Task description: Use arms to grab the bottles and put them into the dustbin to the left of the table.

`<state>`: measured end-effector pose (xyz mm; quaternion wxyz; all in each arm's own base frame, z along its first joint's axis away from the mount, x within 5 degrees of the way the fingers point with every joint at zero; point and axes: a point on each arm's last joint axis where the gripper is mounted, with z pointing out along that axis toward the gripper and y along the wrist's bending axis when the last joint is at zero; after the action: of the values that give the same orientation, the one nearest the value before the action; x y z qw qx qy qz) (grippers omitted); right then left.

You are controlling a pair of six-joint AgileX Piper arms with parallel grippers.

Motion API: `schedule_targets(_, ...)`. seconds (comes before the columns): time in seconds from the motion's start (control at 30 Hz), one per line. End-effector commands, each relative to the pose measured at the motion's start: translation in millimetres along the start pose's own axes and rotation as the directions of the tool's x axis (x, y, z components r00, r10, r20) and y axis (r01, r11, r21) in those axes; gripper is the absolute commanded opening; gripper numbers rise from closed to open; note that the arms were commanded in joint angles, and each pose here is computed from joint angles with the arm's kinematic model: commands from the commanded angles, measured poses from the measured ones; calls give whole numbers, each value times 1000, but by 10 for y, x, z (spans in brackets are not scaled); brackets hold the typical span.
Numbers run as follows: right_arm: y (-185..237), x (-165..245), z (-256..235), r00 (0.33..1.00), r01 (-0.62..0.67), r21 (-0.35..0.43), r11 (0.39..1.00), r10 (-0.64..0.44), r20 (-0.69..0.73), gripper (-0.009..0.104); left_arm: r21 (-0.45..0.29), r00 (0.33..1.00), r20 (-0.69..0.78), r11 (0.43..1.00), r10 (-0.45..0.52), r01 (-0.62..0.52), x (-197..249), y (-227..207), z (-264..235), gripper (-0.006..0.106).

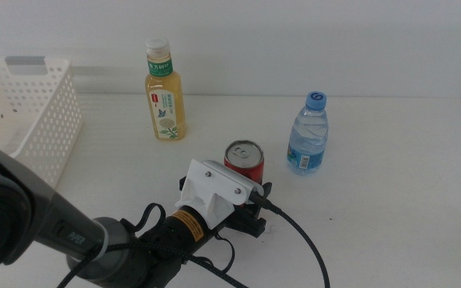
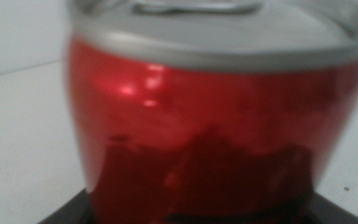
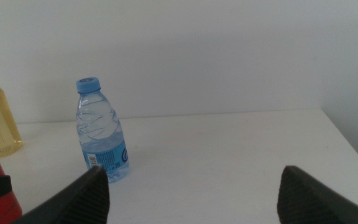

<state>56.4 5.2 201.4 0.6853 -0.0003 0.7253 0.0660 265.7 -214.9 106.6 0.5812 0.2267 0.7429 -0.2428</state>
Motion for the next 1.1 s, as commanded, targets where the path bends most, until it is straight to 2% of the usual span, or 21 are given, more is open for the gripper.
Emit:
schedule_targets(0.0,-4,3,-3,1000,16,6,1000,-16,6,89,-4,1000,24,1000,10,-10,-43,1,14,59)
schedule_targets(0.07,-4,3,-3,1000,16,6,1000,-16,6,89,-3,999,32,1000,25,-25,-87,-4,-5,48)
schedule_targets(0.2,-4,3,-3,1000,16,6,1000,-16,6,89,10,999,22,999,31,-31,-301,-62,-123,35)
schedule_targets(0.47,-4,3,-3,1000,16,6,1000,-16,6,89,-42,973,-229,999,-15,6,-939,-109,-549,35)
schedule_targets(0.53,-4,3,-3,1000,16,6,1000,-16,6,89,-38,968,-251,999,20,-30,-1134,-107,-658,35)
schedule_targets(0.6,-4,3,-3,1000,16,6,1000,-16,6,89,-36,951,-294,993,96,-111,-1344,-50,-794,35)
schedule_targets(0.67,-4,3,-3,1000,16,6,1000,-16,6,89,-47,917,-372,984,143,-173,-1517,68,-929,35)
schedule_targets(0.73,-4,3,-3,1000,16,6,1000,-16,6,89,-117,907,-414,983,82,-142,-1761,283,-1044,35)
schedule_targets(0.83,-4,3,-3,1000,16,6,1000,-16,6,89,-266,905,-405,964,-131,21,-2190,772,-1235,35)
schedule_targets(0.93,-4,3,-3,1000,16,6,1000,-16,6,89,-321,863,-471,947,-182,24,-2408,1269,-1435,35)
schedule_targets(1.07,-4,3,-3,1000,16,6,1000,-16,6,89,-432,792,-527,899,-309,64,-2566,1870,-1644,35)
